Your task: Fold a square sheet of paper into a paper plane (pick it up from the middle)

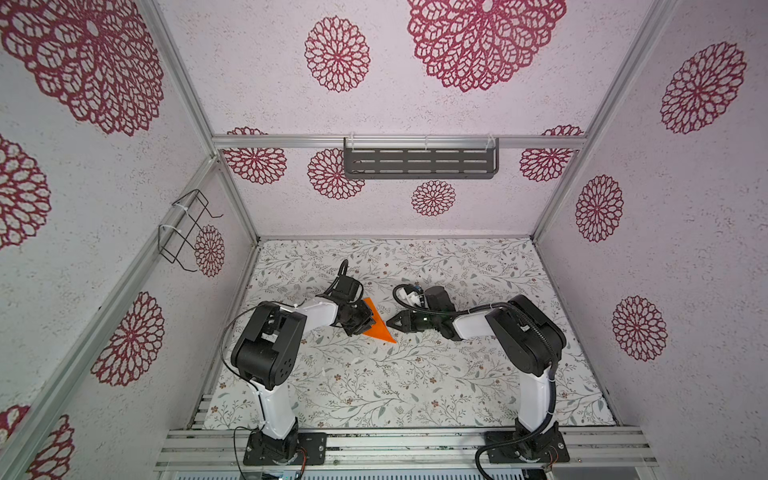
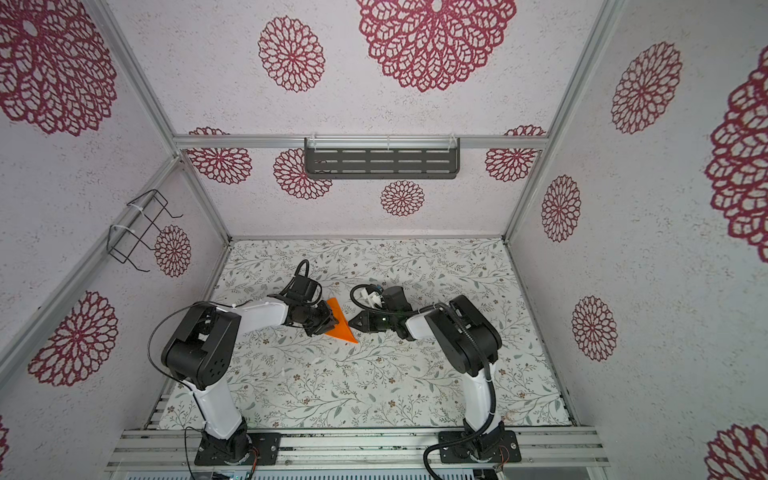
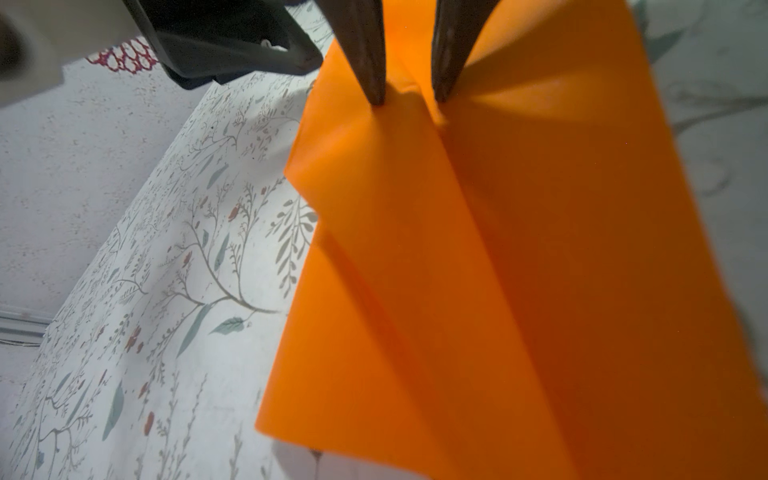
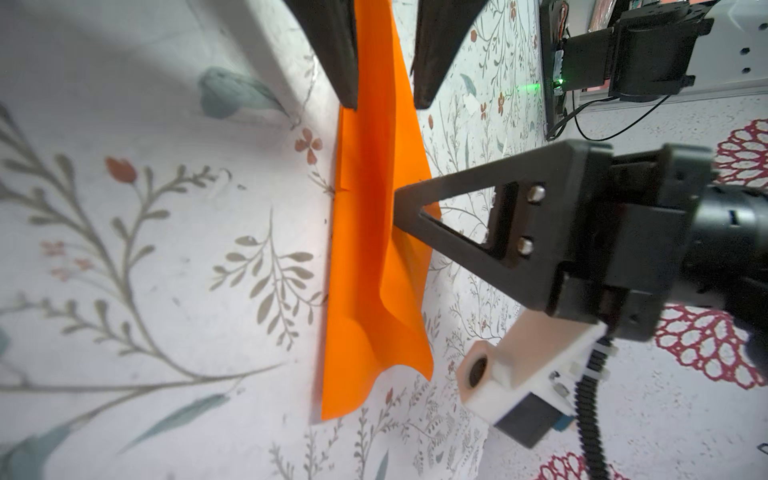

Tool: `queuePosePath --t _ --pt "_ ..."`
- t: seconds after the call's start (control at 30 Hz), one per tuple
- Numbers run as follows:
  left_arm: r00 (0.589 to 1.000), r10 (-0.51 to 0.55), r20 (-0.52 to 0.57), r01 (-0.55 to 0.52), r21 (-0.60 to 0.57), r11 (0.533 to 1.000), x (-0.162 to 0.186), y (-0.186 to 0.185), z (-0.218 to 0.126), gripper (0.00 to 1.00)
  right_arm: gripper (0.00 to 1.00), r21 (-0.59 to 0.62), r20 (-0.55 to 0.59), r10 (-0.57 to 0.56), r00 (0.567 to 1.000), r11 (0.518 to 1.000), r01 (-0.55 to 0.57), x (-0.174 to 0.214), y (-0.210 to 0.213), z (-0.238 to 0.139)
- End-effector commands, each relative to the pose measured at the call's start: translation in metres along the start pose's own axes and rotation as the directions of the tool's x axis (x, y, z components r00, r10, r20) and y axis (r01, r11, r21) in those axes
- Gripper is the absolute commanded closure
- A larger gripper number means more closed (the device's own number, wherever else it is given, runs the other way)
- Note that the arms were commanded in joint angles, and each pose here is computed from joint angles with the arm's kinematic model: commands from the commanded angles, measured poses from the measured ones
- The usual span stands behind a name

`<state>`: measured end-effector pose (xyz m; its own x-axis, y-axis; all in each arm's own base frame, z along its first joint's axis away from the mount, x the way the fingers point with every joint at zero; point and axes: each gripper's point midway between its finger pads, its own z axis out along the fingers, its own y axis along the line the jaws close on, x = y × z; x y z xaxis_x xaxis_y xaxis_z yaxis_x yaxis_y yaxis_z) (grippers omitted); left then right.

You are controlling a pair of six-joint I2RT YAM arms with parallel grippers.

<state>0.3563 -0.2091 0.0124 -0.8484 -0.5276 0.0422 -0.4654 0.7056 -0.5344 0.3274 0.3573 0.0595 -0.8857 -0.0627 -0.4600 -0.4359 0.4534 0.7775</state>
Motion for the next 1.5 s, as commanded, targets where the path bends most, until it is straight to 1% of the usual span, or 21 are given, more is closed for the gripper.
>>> queuePosePath --t 0.0,0.1,0.23,0.47,0.63,0.8,1.03,1.2,1.23,1.47 --pt "0.998 -0.055 -0.034 0.048 -0.177 0.983 0.011 0.049 0.014 0.76 0.80 -0.077 0.060 -0.085 0.995 0.993 0.090 -0.021 0.034 -0.010" --pt "0.998 -0.060 -0.037 0.052 -0.186 0.981 0.012 0.051 0.014 0.77 0.87 -0.104 0.030 -0.094 0.995 0.990 0.097 -0.016 0.037 -0.004" --pt "0.997 -0.066 -0.039 0.056 -0.206 0.977 0.012 0.055 0.014 0.77 0.90 -0.111 -0.009 -0.096 0.995 0.989 0.095 -0.007 0.038 0.005" --pt "0.996 -0.079 -0.043 0.066 -0.241 0.968 0.014 0.061 0.015 0.77 0.92 -0.103 -0.069 -0.088 0.994 0.991 0.080 0.005 0.033 0.017" --pt "0.996 -0.081 -0.044 0.067 -0.251 0.966 0.014 0.063 0.014 0.78 0.92 -0.039 -0.090 -0.056 0.994 0.998 0.053 0.010 0.015 0.022" --pt "0.996 -0.081 -0.043 0.068 -0.258 0.964 0.014 0.065 0.014 0.79 0.92 0.011 -0.079 -0.028 0.996 1.000 0.028 0.011 0.001 0.020" --pt "0.996 -0.081 -0.045 0.067 -0.261 0.963 0.014 0.065 0.015 0.80 0.92 0.032 -0.089 0.005 0.996 0.999 -0.002 0.019 -0.009 0.020" --pt "0.996 -0.072 -0.053 0.056 -0.248 0.967 0.014 0.060 0.014 0.78 0.92 0.048 -0.097 0.019 0.995 0.999 -0.015 0.023 -0.014 0.019" --pt "0.994 -0.084 -0.068 0.062 -0.277 0.959 0.016 0.071 0.023 0.77 0.92 0.050 -0.099 0.022 0.995 0.999 -0.017 0.024 -0.015 0.019" --pt "0.994 -0.084 -0.076 0.059 -0.288 0.956 0.017 0.072 0.023 0.78 0.92 0.046 -0.108 0.025 0.994 0.999 -0.021 0.028 -0.015 0.019"
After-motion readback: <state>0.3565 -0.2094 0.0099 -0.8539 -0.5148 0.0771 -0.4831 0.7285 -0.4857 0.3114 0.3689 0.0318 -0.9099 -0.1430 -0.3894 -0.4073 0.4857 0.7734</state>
